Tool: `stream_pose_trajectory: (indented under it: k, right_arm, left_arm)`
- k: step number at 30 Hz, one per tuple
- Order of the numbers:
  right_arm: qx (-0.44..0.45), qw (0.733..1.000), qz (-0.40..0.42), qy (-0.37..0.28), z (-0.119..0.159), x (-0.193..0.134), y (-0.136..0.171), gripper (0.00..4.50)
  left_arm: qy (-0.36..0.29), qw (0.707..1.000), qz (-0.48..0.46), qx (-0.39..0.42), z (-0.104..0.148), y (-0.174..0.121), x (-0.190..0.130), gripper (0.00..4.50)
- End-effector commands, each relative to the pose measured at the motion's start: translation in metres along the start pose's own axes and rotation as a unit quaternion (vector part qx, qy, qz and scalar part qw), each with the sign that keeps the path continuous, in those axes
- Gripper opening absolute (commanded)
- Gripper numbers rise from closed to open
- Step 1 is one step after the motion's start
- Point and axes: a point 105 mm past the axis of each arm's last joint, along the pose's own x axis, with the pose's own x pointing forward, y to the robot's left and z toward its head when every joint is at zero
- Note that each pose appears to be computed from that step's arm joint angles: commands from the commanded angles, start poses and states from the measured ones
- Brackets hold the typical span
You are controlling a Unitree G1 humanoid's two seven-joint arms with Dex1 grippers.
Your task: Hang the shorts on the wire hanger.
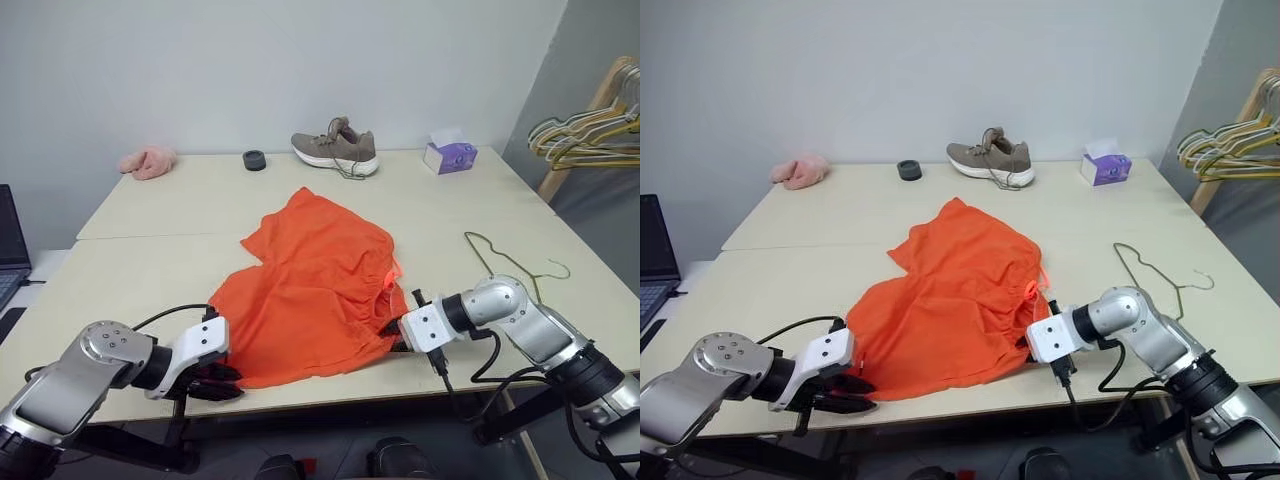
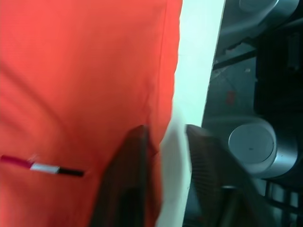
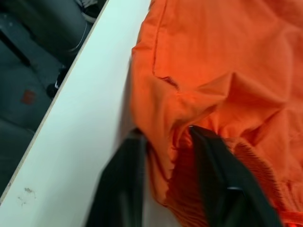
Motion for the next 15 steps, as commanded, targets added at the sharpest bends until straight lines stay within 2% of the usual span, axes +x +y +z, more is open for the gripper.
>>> stream_pose_trajectory:
  k: [1,5,7,9,12,15]
  right_arm:
    - [-0.002,1.0,-0.014,-0.019,0.015,-0.013,-0.007,3.12]
    - [0.051,0.996,-0.037,-0.061,0.029,-0.025,-0.015,4.37]
    - [0.1,0.986,-0.088,-0.102,0.039,-0.04,-0.031,4.5]
    - [0.128,0.977,-0.128,-0.116,0.04,-0.049,-0.042,4.5]
    - [0.162,0.964,-0.183,-0.109,0.026,-0.058,-0.052,4.5]
    - [0.193,0.939,-0.268,-0.096,0.009,-0.064,-0.069,4.5]
  left_arm:
    - [-0.025,1.0,0.0,0.006,0.013,-0.002,-0.007,2.83]
    - [-0.065,0.998,0.001,0.004,0.027,-0.002,-0.01,3.94]
    - [-0.118,0.993,0.016,0.007,0.046,0.003,-0.013,4.46]
    - [-0.156,0.988,0.022,0.004,0.058,0.005,-0.016,4.46]
    - [-0.188,0.982,0.031,0.002,0.071,0.012,-0.016,4.46]
    - [-0.213,0.976,0.048,-0.004,0.082,0.022,-0.014,4.46]
